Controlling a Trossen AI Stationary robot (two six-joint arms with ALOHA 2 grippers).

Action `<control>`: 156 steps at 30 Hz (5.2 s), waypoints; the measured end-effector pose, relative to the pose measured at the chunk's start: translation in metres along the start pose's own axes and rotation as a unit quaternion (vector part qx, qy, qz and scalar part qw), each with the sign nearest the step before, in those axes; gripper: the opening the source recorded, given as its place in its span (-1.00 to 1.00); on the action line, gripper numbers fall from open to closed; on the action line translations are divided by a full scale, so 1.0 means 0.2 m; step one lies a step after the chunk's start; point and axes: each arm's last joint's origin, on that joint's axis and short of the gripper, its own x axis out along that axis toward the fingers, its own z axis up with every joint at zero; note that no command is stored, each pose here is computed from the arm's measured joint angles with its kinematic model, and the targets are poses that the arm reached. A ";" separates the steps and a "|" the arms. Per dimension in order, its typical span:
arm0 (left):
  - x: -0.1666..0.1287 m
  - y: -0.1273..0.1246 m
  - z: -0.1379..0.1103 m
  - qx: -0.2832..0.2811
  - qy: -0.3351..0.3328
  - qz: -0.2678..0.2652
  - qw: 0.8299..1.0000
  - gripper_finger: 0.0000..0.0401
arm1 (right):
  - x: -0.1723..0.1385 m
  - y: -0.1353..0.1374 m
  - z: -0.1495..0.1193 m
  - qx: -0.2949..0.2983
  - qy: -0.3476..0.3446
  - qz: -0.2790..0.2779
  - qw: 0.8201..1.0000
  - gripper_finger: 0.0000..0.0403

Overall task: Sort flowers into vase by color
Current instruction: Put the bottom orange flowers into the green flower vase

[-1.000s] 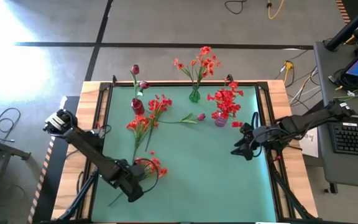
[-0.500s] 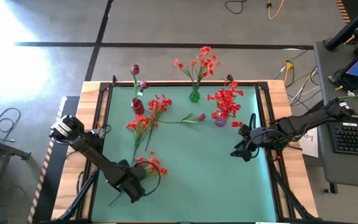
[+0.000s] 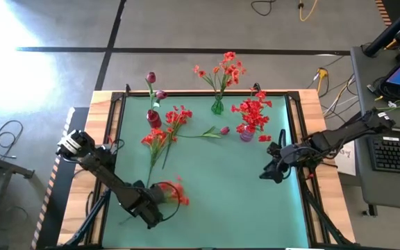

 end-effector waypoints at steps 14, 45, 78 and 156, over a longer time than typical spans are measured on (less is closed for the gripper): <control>-0.18 -0.18 0.02 0.154 0.028 -0.114 0.981 -1.00 | 0.00 0.01 -0.02 -0.021 0.006 0.002 1.000 0.51; -0.27 -0.21 0.61 0.450 -0.442 -0.140 0.763 -1.00 | -0.13 0.40 0.20 -0.341 -0.465 0.184 0.796 0.51; -0.42 0.04 0.58 0.313 -0.663 -0.199 0.650 -1.00 | 0.26 0.42 0.20 -0.350 -0.382 0.071 0.853 0.51; -0.84 0.67 0.30 0.134 -0.602 -0.011 0.787 -0.21 | -0.15 0.64 1.33 -0.248 -0.481 -0.215 0.813 -0.91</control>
